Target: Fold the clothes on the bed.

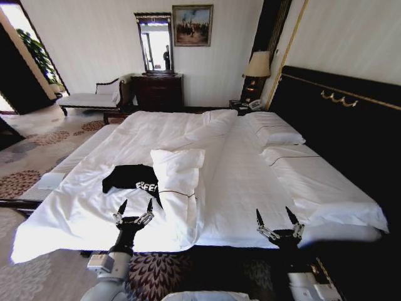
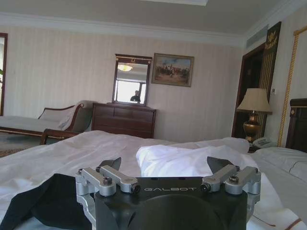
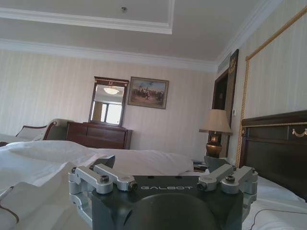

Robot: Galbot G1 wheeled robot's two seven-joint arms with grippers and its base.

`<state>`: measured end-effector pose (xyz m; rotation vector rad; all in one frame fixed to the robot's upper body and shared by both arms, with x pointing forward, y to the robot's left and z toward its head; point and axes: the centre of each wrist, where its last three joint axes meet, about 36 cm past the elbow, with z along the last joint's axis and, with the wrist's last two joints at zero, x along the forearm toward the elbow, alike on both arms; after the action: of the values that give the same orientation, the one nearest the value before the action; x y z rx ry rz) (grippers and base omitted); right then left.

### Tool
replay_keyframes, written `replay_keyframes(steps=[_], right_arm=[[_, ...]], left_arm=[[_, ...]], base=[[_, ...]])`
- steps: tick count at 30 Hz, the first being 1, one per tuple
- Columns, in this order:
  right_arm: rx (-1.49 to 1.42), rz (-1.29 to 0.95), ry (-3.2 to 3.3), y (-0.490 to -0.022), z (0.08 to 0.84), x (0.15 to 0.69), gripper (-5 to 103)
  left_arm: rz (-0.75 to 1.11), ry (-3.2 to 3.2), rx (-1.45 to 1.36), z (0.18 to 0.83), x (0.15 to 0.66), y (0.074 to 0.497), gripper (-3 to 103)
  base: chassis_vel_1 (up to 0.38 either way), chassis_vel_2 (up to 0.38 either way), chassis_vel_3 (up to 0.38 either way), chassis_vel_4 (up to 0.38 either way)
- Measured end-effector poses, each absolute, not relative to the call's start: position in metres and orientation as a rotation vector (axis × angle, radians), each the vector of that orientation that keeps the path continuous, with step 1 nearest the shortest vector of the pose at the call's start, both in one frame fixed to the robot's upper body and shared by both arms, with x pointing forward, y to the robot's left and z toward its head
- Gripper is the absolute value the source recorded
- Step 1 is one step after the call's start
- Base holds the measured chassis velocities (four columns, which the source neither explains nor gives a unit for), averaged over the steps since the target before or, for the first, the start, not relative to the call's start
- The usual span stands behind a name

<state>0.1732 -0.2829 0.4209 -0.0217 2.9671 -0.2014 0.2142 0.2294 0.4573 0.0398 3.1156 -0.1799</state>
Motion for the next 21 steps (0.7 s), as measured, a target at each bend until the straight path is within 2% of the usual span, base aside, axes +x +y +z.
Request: replay_keyframes(steps=[21], right_arm=[[0.01, -0.181, 2.956, -0.281, 0.4145, 0.1734, 100]], left_arm=[[-0.179, 3.115, 0.03, 0.4581, 0.2117, 0.2283, 100]], base=[[0.032, 0.165, -0.031, -0.161]])
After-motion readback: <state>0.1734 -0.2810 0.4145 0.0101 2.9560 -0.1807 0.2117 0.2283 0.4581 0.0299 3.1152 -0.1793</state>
